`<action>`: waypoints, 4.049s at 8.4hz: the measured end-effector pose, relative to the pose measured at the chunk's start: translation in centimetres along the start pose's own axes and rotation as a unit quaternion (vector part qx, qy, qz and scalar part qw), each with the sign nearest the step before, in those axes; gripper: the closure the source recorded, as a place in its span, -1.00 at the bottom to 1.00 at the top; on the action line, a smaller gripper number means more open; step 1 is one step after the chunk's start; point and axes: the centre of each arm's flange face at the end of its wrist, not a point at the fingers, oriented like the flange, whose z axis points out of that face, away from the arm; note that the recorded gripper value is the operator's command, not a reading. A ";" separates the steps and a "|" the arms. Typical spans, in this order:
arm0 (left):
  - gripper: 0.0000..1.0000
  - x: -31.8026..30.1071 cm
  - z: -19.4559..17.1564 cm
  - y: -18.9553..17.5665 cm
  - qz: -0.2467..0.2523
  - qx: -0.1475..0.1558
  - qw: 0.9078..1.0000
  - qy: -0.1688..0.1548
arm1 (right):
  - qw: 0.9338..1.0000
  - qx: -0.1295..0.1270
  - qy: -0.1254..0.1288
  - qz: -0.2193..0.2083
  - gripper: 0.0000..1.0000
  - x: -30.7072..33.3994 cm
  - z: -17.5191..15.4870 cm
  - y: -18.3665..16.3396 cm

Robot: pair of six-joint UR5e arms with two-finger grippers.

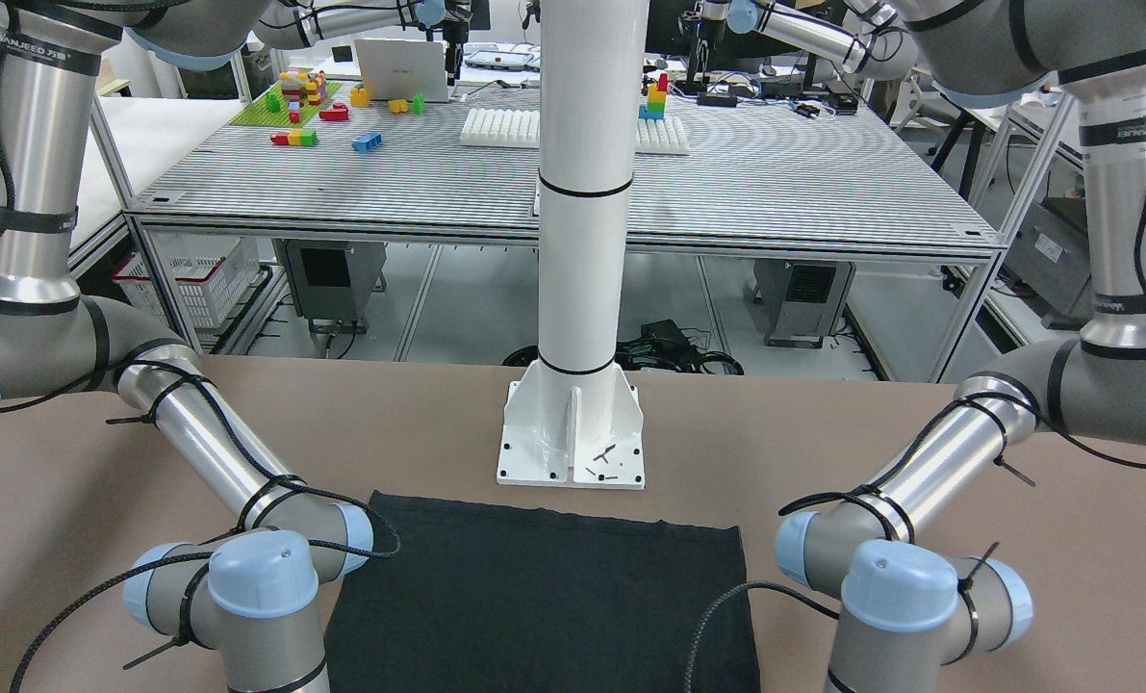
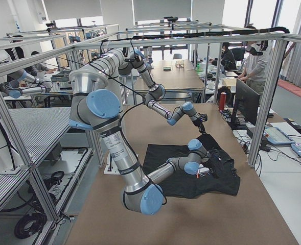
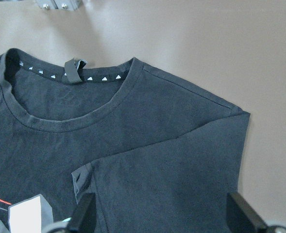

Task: Fold clothes
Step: 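Fold both sleeves inward over the shirt body with both grippers, then release the sleeves and move both grippers toward the shirt hem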

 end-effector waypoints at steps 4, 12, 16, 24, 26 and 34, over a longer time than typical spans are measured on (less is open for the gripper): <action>0.83 13.4 0.8 -0.5 -0.055 -0.001 0.998 -0.015 | 1.000 -0.001 0.003 0.000 -0.89 0.4 0.1 0.2; -0.89 19.3 4.1 -2.9 -0.084 0.042 0.996 0.002 | 1.000 -0.005 -0.004 -0.001 -0.89 0.3 -0.1 0.2; -0.89 16.7 -2.0 -3.3 -0.127 -0.020 0.986 0.109 | 0.996 -0.063 -0.061 0.007 -0.88 1.3 -6.5 2.5; -0.89 7.3 -8.8 10.9 -0.142 -0.075 0.976 0.145 | 0.969 -0.181 -0.115 0.125 -0.88 8.7 -21.4 12.4; -0.89 4.7 -10.7 14.9 -0.164 -0.089 0.973 0.138 | 0.952 -0.220 -0.160 0.139 -0.88 9.5 -22.9 17.4; -0.89 -2.7 -16.4 21.3 -0.177 -0.073 0.977 0.096 | 0.944 -0.266 -0.173 0.089 -0.88 12.2 -16.7 35.8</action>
